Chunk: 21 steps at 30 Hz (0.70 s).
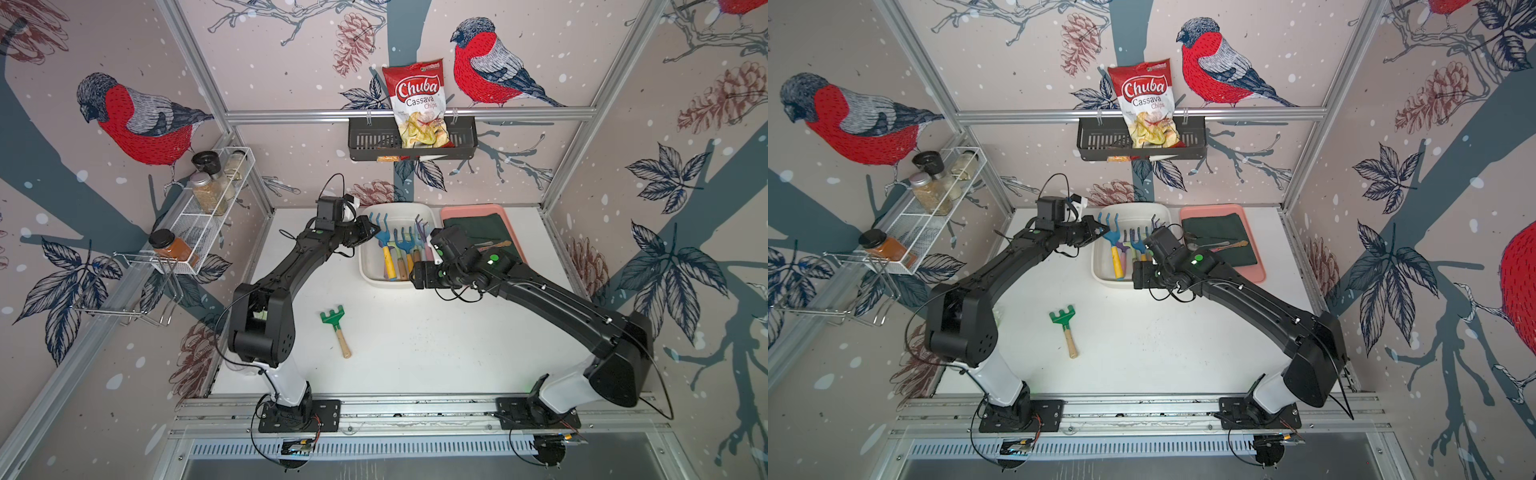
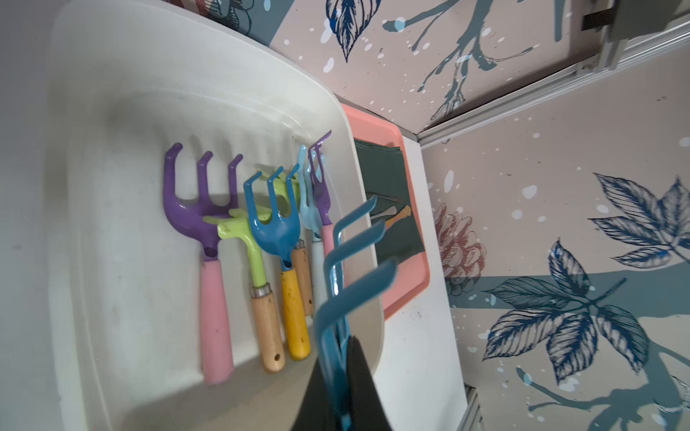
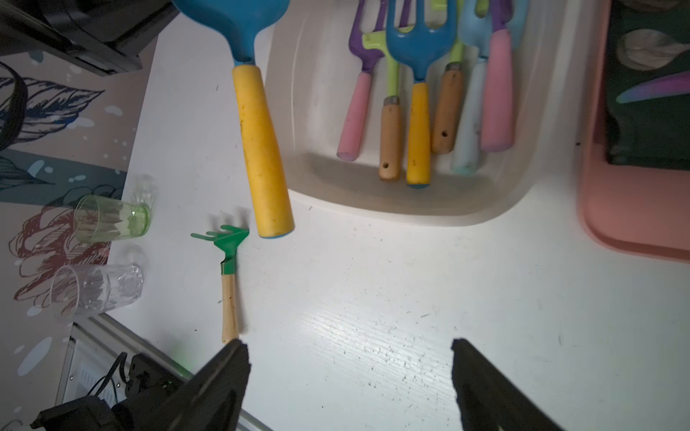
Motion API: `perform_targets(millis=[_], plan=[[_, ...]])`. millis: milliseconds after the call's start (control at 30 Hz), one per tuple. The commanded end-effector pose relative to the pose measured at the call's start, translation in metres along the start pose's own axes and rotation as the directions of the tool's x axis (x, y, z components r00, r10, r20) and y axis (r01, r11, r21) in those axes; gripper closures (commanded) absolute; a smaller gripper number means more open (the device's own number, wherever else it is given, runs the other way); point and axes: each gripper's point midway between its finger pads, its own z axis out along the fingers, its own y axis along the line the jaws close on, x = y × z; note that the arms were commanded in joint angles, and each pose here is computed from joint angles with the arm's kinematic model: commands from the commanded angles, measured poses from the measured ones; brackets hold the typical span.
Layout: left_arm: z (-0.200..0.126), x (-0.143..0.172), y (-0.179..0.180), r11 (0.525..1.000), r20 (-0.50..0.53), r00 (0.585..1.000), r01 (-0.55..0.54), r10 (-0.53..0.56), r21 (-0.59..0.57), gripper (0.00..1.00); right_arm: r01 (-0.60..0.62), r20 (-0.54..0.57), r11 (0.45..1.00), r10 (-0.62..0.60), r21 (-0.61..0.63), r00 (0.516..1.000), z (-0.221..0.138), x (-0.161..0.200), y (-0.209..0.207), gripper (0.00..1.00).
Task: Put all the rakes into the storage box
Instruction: Pick up the rake at the center of the board, then place the rake in the storage box.
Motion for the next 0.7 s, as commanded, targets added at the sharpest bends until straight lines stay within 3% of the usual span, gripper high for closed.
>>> perform_targets(millis=[0, 400, 667], plan=[[0.011, -0.002, 0.023, 0.994, -0.062, 0.997, -0.054, 0.048, -0.099, 1.0, -0.044, 0.041, 0.999, 0.045, -0.033, 0.998, -0.01, -0.006, -0.01, 0.13], [0.066, -0.027, 0.081, 0.955, -0.146, 0.987, -0.099, 0.059, -0.28, 1.0, -0.081, 0.025, 0.996, 0.082, -0.037, 0.996, -0.007, -0.003, -0.04, 0.12], [0.092, -0.026, 0.103, 0.942, -0.196, 0.98, -0.103, 0.041, -0.319, 1.0, -0.087, 0.006, 0.996, 0.087, -0.034, 0.996, 0.002, 0.001, -0.047, 0.12]])
